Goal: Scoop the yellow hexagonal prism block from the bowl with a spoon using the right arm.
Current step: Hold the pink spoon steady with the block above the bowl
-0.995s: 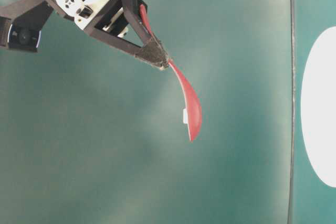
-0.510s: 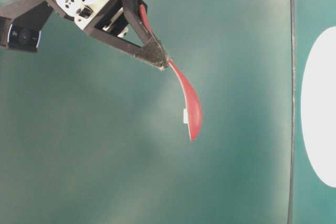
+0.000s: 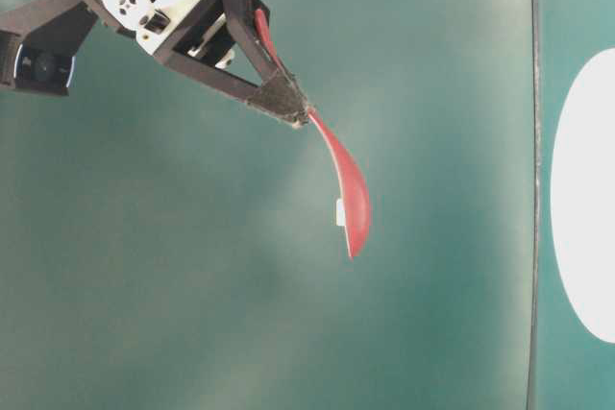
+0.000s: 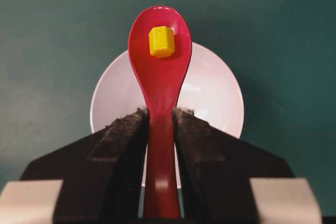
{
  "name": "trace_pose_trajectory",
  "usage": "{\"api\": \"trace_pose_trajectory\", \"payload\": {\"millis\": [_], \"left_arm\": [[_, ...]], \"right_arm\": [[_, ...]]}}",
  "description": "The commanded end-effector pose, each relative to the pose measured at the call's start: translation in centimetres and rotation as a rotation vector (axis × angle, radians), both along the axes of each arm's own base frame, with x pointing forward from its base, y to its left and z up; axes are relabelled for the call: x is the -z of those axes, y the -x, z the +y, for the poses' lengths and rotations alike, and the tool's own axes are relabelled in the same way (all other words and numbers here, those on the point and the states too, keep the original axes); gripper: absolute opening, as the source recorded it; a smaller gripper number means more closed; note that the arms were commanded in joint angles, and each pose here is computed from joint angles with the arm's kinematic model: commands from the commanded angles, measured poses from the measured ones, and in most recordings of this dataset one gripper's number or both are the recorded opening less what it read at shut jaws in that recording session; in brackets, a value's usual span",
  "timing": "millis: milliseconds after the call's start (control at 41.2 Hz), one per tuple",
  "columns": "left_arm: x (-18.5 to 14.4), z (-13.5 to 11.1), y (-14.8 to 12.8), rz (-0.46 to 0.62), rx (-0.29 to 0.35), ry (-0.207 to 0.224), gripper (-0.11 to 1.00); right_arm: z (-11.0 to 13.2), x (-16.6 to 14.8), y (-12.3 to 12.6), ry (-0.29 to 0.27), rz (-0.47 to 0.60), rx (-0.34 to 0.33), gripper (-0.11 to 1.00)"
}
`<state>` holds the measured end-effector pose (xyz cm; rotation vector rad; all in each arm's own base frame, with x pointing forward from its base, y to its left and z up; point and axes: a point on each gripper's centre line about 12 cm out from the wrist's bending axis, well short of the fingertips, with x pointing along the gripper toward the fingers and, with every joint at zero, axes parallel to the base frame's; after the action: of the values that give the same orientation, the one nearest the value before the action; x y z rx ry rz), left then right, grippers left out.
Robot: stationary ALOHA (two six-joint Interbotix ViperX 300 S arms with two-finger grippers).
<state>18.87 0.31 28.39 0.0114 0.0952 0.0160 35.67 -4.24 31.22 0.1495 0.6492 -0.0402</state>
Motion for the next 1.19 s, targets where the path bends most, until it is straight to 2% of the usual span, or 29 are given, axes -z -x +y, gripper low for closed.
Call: {"api": "trace_pose_trajectory", "payload": {"millis": [0, 1165], "left_arm": [[-1.23, 0.03, -0.21, -0.034, -0.001, -0.004, 0.08], [-1.25, 0.03, -0.24, -0.032, -0.001, -0.005, 0.08]], "right_arm": [[0.02, -1.68, 0.23, 0.011, -0.047, 0.0, 0.24], [-0.04, -1.68, 0.23, 0.02, -0.046, -0.001, 0.24]]}}
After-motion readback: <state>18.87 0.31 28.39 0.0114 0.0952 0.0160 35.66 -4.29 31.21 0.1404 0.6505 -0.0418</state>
